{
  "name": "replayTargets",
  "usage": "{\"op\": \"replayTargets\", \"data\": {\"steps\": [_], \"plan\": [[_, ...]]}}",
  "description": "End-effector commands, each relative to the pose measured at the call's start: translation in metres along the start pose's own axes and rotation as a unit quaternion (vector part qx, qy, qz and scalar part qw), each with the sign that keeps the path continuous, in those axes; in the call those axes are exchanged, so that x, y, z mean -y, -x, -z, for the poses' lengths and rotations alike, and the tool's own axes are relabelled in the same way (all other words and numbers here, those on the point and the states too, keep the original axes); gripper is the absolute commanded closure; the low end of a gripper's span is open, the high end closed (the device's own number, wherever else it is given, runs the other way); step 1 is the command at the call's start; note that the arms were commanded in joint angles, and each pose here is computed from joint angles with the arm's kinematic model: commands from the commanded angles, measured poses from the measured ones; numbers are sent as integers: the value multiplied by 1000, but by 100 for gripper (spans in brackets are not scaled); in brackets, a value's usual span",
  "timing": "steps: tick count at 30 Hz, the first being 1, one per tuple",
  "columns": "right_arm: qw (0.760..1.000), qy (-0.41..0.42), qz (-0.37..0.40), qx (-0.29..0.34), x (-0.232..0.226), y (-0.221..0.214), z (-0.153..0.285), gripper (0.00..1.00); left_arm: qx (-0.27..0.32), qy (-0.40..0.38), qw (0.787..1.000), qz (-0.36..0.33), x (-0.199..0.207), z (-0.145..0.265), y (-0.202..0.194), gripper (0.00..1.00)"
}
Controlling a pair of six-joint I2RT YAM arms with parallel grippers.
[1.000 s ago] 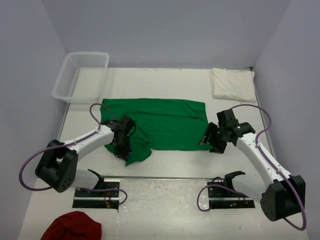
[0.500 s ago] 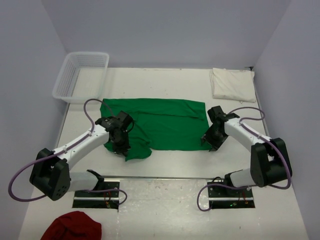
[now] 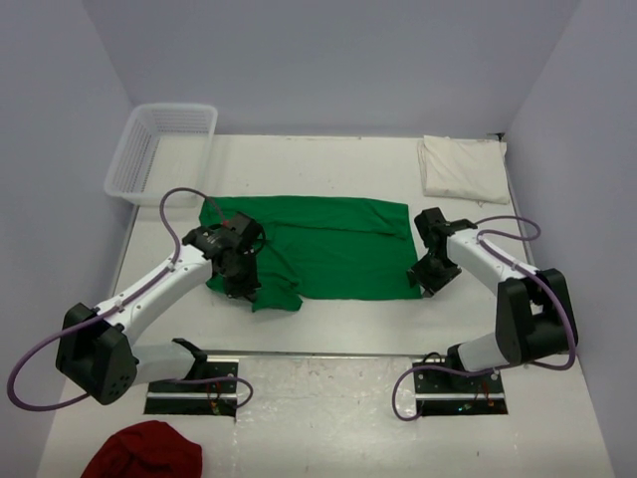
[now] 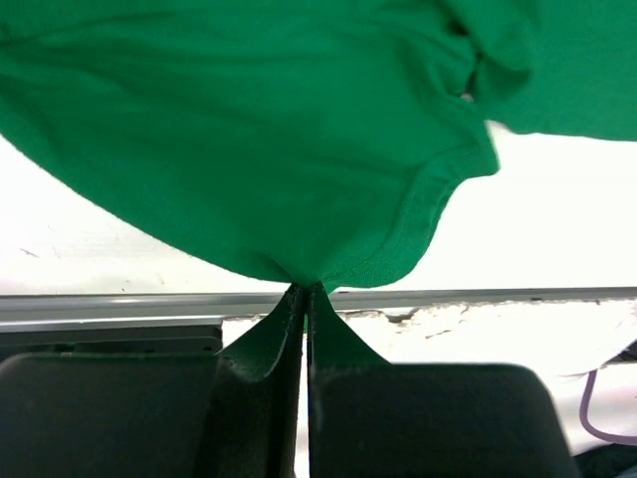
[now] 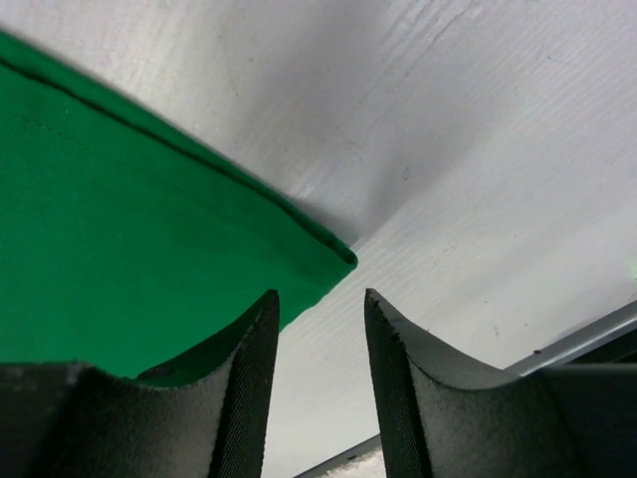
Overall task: Fold and stack the t-shirts
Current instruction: Grap the side of the flattened tshirt closest away from the robot with both arms
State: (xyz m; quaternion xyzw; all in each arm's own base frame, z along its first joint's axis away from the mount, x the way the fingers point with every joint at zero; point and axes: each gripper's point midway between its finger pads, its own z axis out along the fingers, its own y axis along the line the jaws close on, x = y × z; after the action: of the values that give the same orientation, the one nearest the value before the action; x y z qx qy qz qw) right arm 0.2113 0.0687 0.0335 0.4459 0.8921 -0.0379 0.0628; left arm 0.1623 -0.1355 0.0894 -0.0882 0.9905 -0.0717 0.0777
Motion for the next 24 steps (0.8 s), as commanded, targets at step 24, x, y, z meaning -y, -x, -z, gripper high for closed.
{"op": "replayTargets", "data": {"steps": [24], "plan": [[997, -56, -49, 23, 1, 11, -12, 61, 17, -60, 998, -31, 29, 36, 16, 100]]}}
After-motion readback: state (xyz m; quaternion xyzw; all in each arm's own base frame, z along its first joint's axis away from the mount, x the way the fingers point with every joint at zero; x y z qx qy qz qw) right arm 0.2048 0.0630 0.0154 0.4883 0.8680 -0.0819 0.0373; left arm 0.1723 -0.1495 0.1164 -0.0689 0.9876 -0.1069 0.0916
